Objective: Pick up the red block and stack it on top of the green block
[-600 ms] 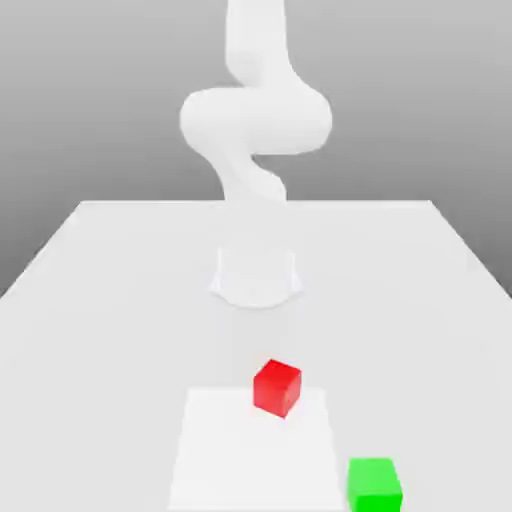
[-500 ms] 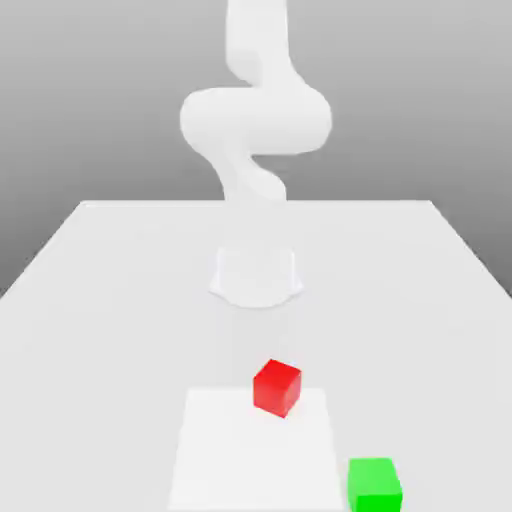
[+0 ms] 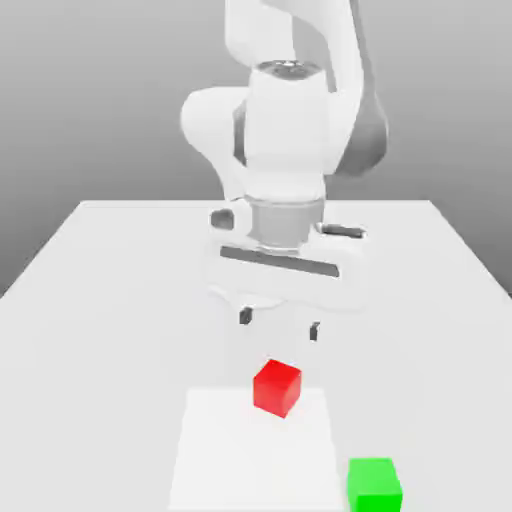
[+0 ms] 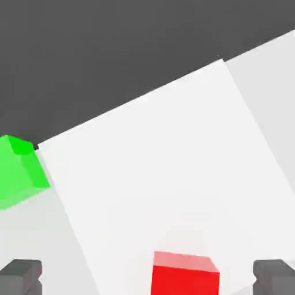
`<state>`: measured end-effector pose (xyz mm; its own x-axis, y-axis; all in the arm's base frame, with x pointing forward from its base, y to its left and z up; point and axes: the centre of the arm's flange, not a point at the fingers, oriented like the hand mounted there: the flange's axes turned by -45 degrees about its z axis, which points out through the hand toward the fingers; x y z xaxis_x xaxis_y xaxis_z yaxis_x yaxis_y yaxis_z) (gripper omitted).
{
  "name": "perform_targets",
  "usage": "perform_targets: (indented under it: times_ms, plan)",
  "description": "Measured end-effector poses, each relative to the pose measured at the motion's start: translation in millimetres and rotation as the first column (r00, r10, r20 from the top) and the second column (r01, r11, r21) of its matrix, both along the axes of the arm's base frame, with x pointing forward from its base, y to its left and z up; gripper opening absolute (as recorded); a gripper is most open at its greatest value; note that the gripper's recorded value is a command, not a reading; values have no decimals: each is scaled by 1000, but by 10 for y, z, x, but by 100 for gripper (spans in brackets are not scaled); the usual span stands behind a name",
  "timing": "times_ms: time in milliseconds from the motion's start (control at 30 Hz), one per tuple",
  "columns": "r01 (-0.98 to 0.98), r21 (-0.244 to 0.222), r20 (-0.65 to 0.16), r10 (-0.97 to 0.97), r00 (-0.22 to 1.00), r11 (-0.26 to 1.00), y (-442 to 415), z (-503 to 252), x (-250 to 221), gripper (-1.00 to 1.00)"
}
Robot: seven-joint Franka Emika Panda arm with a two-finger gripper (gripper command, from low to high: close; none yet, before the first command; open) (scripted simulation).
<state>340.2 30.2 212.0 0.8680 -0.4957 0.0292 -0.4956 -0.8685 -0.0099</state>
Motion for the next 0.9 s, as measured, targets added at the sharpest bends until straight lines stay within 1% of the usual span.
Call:
perform_targets:
  times_ms: [67, 233, 267, 500, 833, 900]
  plan:
    - [16, 2, -20, -16, 1000, 1000, 3, -233, -54, 0]
    - [20, 6, -28, -20, 999, 1000, 4, -606, -99, 0]
    - [19, 7, -29, -19, 999, 1000, 2, -663, -111, -100]
    - [19, 6, -28, -19, 999, 1000, 3, -668, -111, -100]
    - [16, 5, -28, -16, 999, 1000, 6, -66, -106, -100]
    - [-46, 14, -29, 46, 998, 999, 100, 7, 42, -100]
